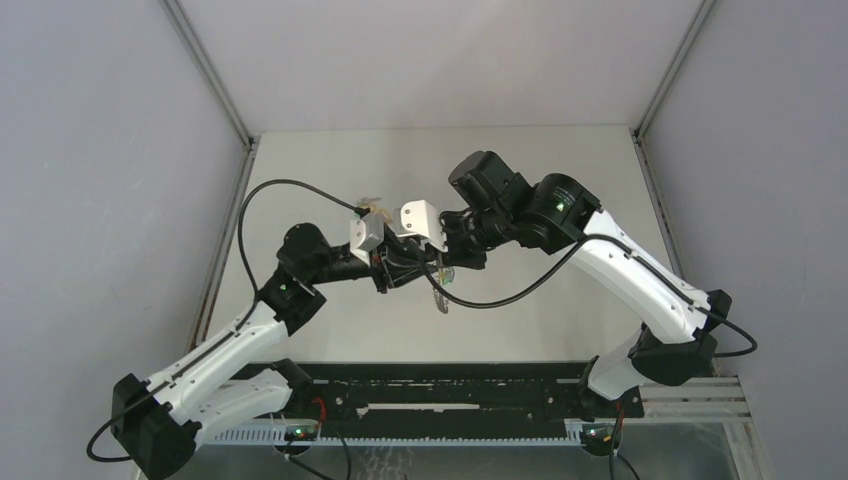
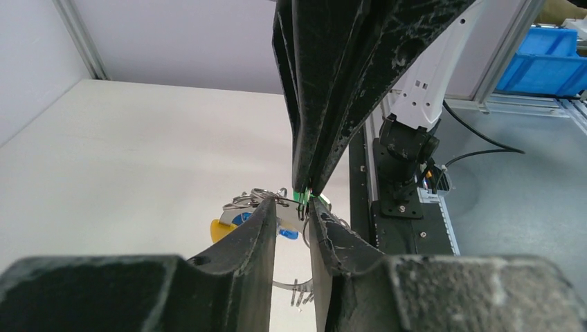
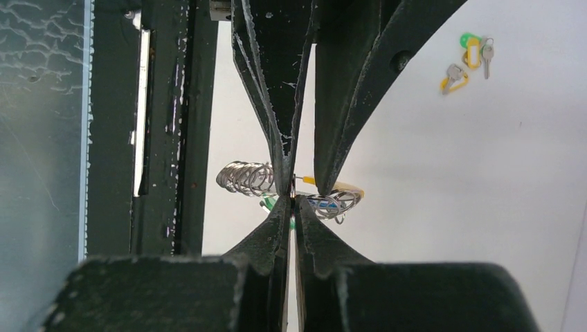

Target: Put the keys on the keyring

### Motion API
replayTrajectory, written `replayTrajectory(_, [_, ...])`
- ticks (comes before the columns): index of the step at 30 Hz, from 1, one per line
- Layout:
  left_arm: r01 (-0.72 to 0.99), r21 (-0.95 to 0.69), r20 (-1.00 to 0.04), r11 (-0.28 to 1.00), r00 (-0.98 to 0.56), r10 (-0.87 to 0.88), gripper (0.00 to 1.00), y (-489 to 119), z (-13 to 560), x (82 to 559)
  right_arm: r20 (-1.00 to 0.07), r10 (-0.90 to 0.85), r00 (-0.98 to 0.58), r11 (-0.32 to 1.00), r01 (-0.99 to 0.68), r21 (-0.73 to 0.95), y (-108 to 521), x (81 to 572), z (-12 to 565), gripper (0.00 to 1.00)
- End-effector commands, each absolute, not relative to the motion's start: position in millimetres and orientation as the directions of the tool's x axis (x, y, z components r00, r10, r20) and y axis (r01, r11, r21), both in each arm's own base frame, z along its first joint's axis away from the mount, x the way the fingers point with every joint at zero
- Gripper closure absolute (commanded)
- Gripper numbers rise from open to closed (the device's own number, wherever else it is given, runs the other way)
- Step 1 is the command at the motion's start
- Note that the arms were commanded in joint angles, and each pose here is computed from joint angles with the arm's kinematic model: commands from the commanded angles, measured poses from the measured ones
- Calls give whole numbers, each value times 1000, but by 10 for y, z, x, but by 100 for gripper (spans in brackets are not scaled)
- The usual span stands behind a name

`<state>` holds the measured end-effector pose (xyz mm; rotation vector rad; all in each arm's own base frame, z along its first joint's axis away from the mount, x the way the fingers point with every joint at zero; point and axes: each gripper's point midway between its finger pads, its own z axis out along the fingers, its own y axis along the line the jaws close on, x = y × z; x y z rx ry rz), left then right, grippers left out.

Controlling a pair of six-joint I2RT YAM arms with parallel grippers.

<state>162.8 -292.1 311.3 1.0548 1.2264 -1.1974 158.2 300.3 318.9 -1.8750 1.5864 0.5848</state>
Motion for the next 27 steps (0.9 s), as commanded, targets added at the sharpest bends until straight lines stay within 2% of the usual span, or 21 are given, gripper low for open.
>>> replayTrajectory(1, [997,7,-990,74,17,-139,75,-2945,3416,1572,-690,-689,222,-110,-973,-203,3098,1602,3255,100])
replayTrajectory(7, [996,15,-990,87,27,-139,99,-2922,3422,1567,-698,-679,226,-93,-970,-223,3085,1608,3322,100])
replayTrajectory(8, [995,19,-989,101,33,-142,100,-2909,3425,1580,-704,-674,226,-82,-969,-233,3077,1614,3350,100])
replayTrajectory(9, [993,20,-989,120,37,-144,100,-2895,3420,1601,-712,-664,228,-71,-967,-244,3066,1618,3387,99])
replayTrajectory(13, [981,25,-983,190,59,-174,100,-2828,3447,1663,-747,-618,245,-3,-951,-310,2992,1655,3513,83])
replayTrajectory(19, [968,12,-971,253,71,-229,100,-2749,3488,1706,-806,-508,302,113,-905,-410,2844,1678,3645,70])
replayTrajectory(24, [968,11,-960,252,80,-267,100,-2733,3540,1683,-839,-405,364,186,-865,-466,2827,1701,3773,67])
replayTrajectory(27, [968,6,-955,251,80,-285,100,-2732,3571,1684,-849,-360,387,182,-863,-471,2877,1677,3825,67])
